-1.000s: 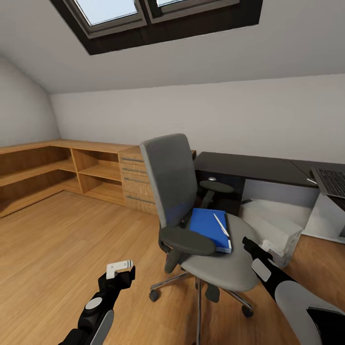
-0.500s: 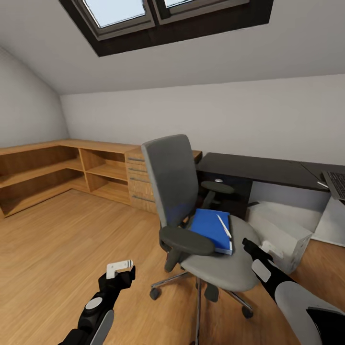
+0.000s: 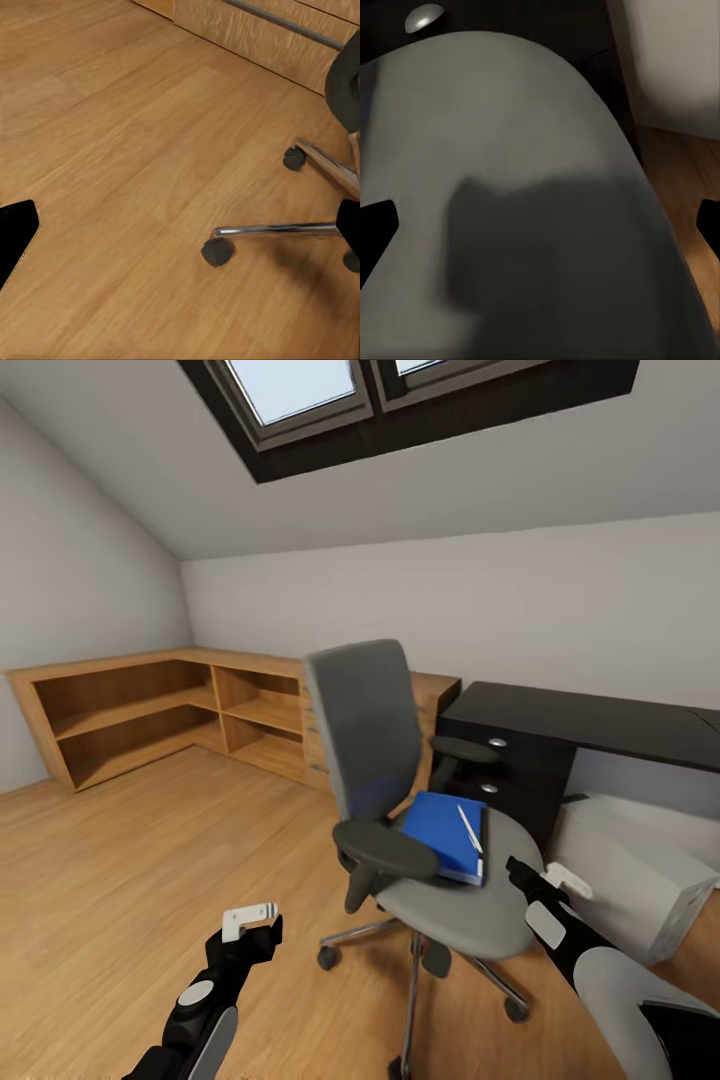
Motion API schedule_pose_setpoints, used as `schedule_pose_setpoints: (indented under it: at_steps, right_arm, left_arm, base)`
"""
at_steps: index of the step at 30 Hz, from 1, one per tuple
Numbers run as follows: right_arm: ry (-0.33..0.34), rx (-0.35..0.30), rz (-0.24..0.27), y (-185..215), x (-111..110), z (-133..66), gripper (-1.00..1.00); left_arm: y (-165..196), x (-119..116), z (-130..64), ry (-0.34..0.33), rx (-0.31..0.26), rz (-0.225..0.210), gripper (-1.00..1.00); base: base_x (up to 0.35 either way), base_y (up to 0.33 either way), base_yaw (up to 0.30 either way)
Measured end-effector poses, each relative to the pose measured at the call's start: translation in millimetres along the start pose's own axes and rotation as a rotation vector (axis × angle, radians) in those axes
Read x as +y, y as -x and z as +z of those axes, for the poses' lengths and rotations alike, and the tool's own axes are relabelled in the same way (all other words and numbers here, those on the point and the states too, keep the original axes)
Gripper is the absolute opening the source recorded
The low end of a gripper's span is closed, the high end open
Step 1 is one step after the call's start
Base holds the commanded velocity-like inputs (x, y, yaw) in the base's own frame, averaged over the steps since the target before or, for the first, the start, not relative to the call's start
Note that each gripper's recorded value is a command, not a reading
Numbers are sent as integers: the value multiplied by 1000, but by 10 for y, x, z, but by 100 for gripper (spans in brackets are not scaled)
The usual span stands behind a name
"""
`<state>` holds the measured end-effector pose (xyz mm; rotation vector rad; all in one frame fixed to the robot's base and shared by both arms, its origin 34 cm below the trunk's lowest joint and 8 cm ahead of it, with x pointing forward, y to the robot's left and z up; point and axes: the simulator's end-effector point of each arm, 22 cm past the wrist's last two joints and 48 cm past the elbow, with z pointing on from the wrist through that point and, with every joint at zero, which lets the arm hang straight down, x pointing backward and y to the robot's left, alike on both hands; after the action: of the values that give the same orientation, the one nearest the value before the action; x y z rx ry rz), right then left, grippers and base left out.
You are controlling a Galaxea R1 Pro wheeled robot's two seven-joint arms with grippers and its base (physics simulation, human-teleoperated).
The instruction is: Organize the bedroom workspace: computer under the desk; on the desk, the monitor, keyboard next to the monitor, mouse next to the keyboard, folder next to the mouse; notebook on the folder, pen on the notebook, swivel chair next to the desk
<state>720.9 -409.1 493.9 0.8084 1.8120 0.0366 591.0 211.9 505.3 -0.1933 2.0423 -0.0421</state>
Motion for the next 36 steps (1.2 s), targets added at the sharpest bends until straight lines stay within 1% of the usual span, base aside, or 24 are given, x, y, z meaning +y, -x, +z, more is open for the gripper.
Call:
schedule_pose_setpoints:
  at_steps: [14,23,25,28,36]
  right_arm:
    - [4,0,0,-5,19,-2,100]
    - [6,0,-1,-4,22,-2,100]
    - [-3,-5,1,15,-5,0,100]
    - [6,0,-2,-7,27,-2,100]
    - [5,-3,-4,6,21,-1,100]
  left_arm:
    - [-3,0,0,0,1,0,100]
    - [-3,0,2,0,1,0,100]
    - [-6,0,0,0,1,0,100]
    - [-10,-2,2,0,2,1,100]
    - [-23,0,2,0,4,2,100]
  base:
    - [0,0,182]
    - [0,0,71]
    - [0,0,225]
    - [0,0,257]
    - [0,0,271]
